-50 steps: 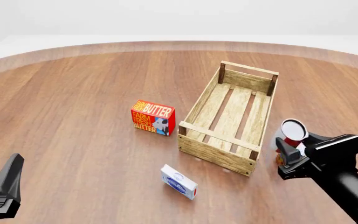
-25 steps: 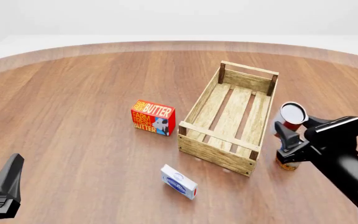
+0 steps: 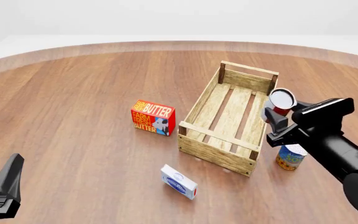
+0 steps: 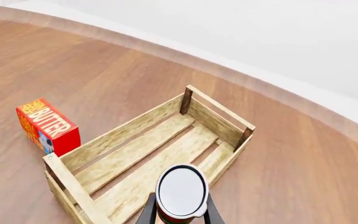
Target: Pick up the tomato sauce, and put it in the wooden tray.
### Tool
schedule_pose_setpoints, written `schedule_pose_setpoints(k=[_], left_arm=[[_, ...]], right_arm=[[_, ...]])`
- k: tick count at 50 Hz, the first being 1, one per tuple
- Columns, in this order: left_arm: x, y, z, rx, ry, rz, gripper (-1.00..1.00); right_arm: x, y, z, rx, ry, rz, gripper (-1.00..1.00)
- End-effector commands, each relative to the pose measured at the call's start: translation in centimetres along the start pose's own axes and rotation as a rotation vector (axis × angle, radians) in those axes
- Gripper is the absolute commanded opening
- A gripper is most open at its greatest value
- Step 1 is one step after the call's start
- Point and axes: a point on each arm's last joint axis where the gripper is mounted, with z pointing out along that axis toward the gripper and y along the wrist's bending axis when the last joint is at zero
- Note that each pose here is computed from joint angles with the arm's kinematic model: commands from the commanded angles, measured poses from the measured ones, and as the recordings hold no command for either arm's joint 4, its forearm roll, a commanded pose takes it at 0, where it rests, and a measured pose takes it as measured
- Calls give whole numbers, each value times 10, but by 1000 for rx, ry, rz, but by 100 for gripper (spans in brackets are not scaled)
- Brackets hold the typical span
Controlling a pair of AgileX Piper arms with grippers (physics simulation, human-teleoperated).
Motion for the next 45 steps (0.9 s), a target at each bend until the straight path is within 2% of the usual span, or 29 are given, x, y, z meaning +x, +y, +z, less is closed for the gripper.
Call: schedule_pose_setpoints(k=[1,45], left_arm=[[0,0,0,0,0,0,100],[0,0,0,0,0,0,100]], right_arm=[[-9,0,17,-7,-8,10,-100],[-27,-1,77,-19,14,-6,-100]])
